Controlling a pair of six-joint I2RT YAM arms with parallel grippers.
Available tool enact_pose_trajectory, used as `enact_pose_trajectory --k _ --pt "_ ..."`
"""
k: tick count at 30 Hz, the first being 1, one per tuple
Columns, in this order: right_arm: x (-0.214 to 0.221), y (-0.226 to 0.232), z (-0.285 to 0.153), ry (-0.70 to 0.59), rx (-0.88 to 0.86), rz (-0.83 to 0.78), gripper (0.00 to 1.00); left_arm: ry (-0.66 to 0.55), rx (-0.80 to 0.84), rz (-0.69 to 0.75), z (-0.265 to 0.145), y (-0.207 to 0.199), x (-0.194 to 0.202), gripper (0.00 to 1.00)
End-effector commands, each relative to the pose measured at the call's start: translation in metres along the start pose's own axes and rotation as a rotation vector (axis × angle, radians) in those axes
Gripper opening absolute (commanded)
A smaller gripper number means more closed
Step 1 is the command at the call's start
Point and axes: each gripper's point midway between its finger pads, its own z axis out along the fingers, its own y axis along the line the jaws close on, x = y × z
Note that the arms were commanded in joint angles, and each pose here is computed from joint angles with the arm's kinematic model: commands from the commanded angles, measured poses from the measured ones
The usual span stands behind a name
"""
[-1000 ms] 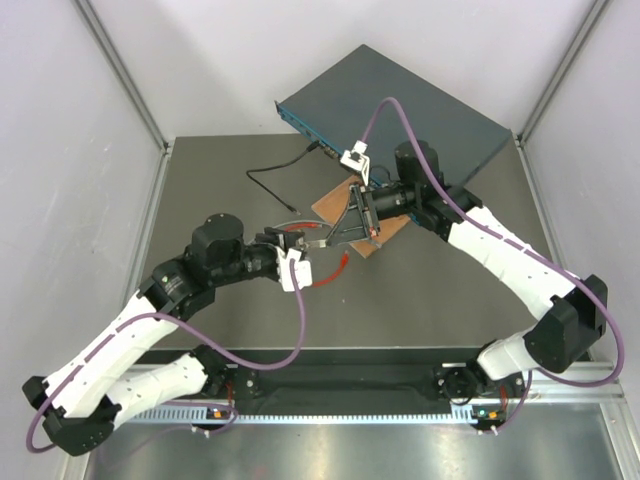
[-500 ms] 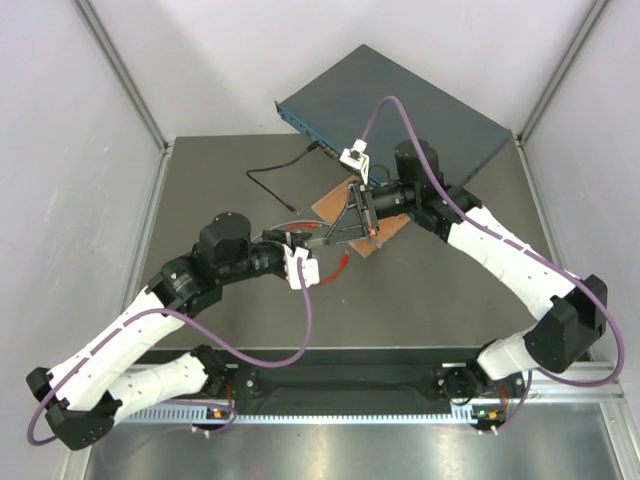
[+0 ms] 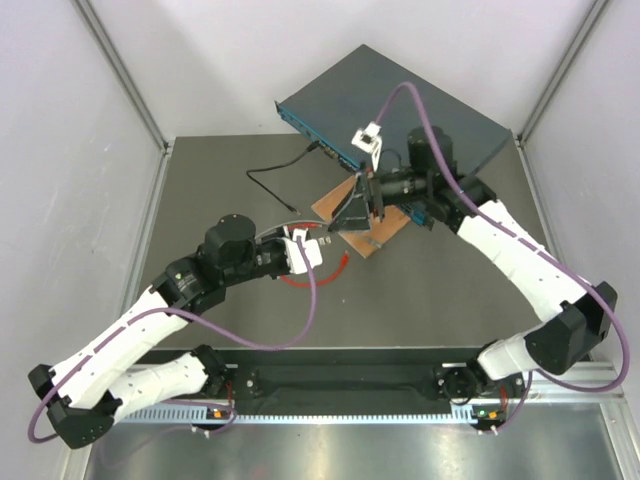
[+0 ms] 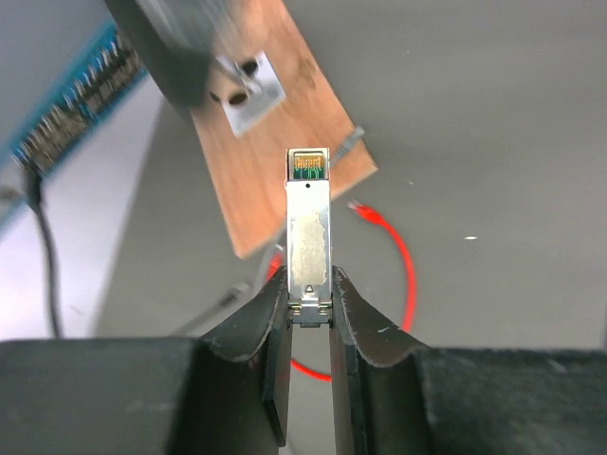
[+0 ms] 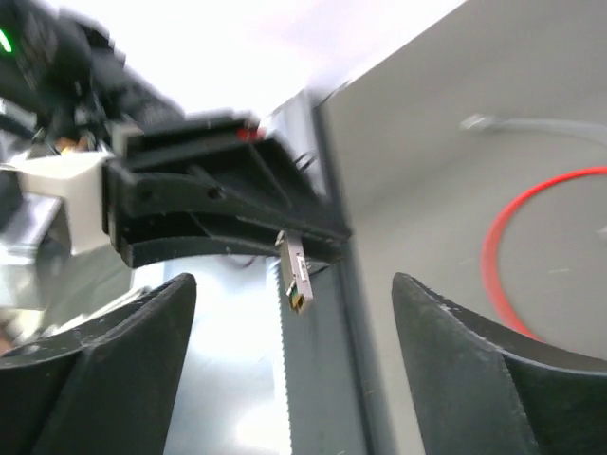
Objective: Insert the plug into the switch port
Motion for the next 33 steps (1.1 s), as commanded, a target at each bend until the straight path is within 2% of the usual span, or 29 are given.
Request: enact_pose_trajectory --k 1,5,9,12,13,14,16,18,22,27,28,33 --pt "-0.048 0.012 -0.037 -0.147 0.094 -0.155 0.83 0.040 -0.056 -0.228 0.003 0.002 0.004 0.00" --pt "-0.076 0.021 -0.077 -0.276 0.171 -0.191 0.88 0.099 -0.109 -0.431 0.015 0.003 0.015 0.00" --pt "-0.087 0.000 -0.135 -0.413 0.356 -0.150 0.90 0.125 -0.111 -0.567 0.030 0.000 0.018 0.00" --pt "-0.080 -0.010 -0.175 -0.516 0.500 -0.103 0.92 0.152 -0.145 -0.651 0.046 0.006 0.019 0.00" --pt "-0.078 0.000 -0.188 -0.561 0.533 -0.106 0.93 0.149 -0.155 -0.683 0.050 0.009 0.017 0.00" --pt "-0.072 -0.016 -0.209 -0.611 0.622 -0.060 0.94 0.182 -0.175 -0.689 0.057 0.011 0.025 0.00" --pt "-0.064 -0.012 -0.234 -0.702 0.705 -0.021 0.97 0.161 -0.175 -0.722 0.065 0.015 0.018 0.00" --pt "-0.044 -0.026 -0.253 -0.749 0.772 0.071 1.00 0.123 -0.149 -0.726 0.070 0.015 0.008 0.00" --pt "-0.011 -0.042 -0.265 -0.792 0.801 0.219 1.00 0.103 -0.151 -0.751 0.080 0.022 0.000 0.00" --pt "0.018 -0.090 -0.267 -0.751 0.736 0.415 1.00 0.134 -0.138 -0.810 0.090 0.021 -0.001 0.00" --pt "0.011 -0.088 -0.265 -0.748 0.690 0.371 1.00 0.134 -0.129 -0.820 0.092 0.020 -0.002 0.00" --pt "-0.001 -0.098 -0.263 -0.800 0.567 0.359 1.00 0.126 -0.127 -0.823 0.096 0.023 -0.006 0.00"
